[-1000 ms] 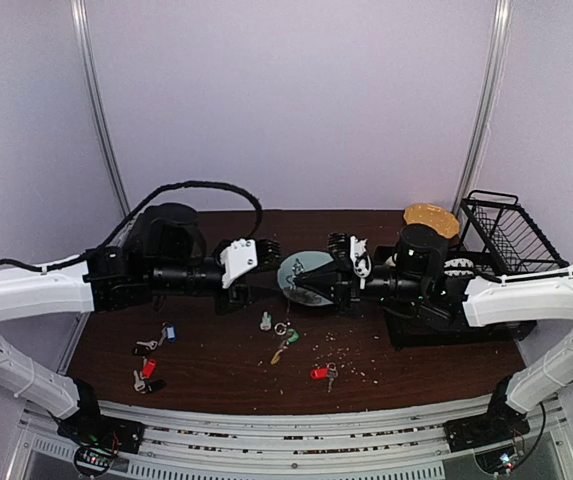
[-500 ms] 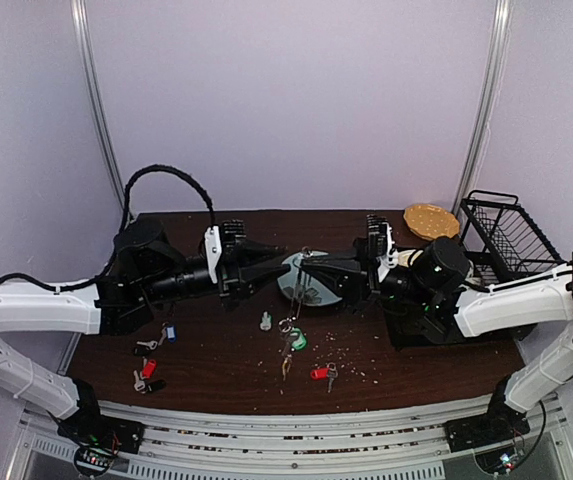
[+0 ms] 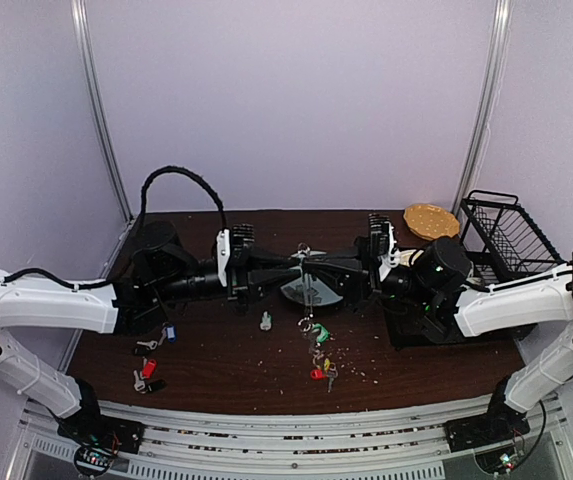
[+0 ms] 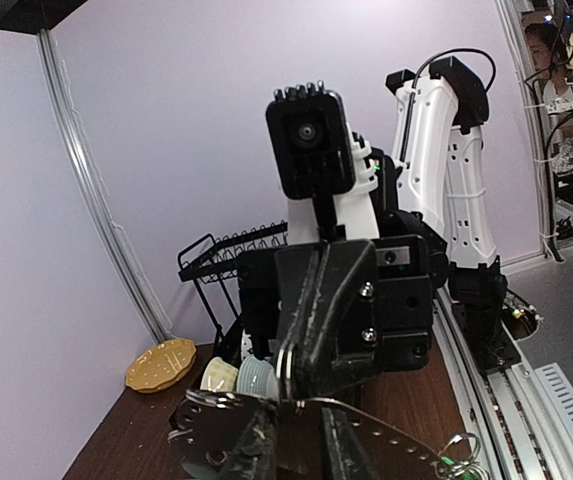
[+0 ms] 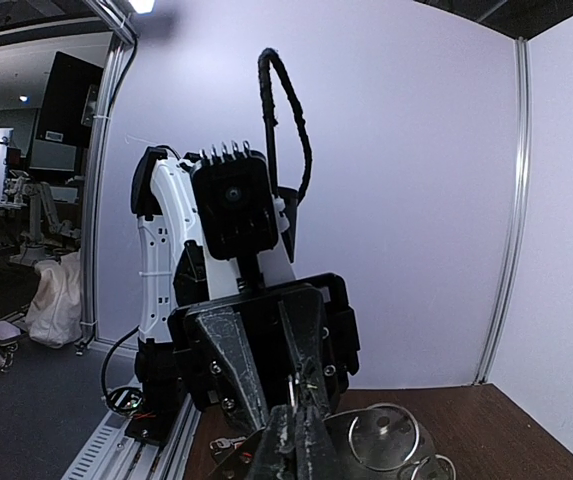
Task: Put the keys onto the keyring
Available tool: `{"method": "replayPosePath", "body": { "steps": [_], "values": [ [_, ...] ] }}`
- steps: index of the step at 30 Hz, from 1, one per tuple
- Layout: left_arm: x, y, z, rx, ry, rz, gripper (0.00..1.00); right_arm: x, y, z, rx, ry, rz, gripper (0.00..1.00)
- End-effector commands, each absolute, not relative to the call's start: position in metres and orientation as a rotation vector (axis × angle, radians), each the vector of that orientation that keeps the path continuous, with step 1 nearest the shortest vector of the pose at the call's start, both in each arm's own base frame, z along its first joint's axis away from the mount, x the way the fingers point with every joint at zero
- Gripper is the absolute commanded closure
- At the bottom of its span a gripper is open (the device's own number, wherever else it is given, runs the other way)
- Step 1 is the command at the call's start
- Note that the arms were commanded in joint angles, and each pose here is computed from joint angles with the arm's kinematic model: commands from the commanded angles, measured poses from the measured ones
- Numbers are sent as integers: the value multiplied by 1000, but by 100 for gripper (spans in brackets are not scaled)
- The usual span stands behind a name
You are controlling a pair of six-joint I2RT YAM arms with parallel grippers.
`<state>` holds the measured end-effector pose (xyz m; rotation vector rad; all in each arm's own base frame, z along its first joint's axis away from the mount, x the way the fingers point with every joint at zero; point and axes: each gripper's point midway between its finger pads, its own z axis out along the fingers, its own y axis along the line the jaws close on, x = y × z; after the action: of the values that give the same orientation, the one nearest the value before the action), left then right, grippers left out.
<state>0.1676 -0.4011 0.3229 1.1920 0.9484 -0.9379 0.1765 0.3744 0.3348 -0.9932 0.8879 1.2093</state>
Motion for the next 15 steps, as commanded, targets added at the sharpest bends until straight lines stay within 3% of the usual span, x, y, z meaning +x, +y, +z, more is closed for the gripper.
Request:
{"method": "replayPosePath", "body": {
  "steps": [1, 5, 11, 15],
  "values": [
    [166, -402, 352, 1147, 857, -960, 83, 168, 368, 351, -986, 814, 1194, 100],
    [164, -402, 353, 1149, 846, -965, 81, 169, 369, 349, -992, 821, 1178, 100],
    [163, -399, 359, 1124, 820, -959, 95, 169, 370, 346, -1008, 822, 1178, 100],
    [165, -394, 361, 1093, 813, -944, 95, 167, 371, 346, -1022, 819, 1187, 100]
  ]
}}
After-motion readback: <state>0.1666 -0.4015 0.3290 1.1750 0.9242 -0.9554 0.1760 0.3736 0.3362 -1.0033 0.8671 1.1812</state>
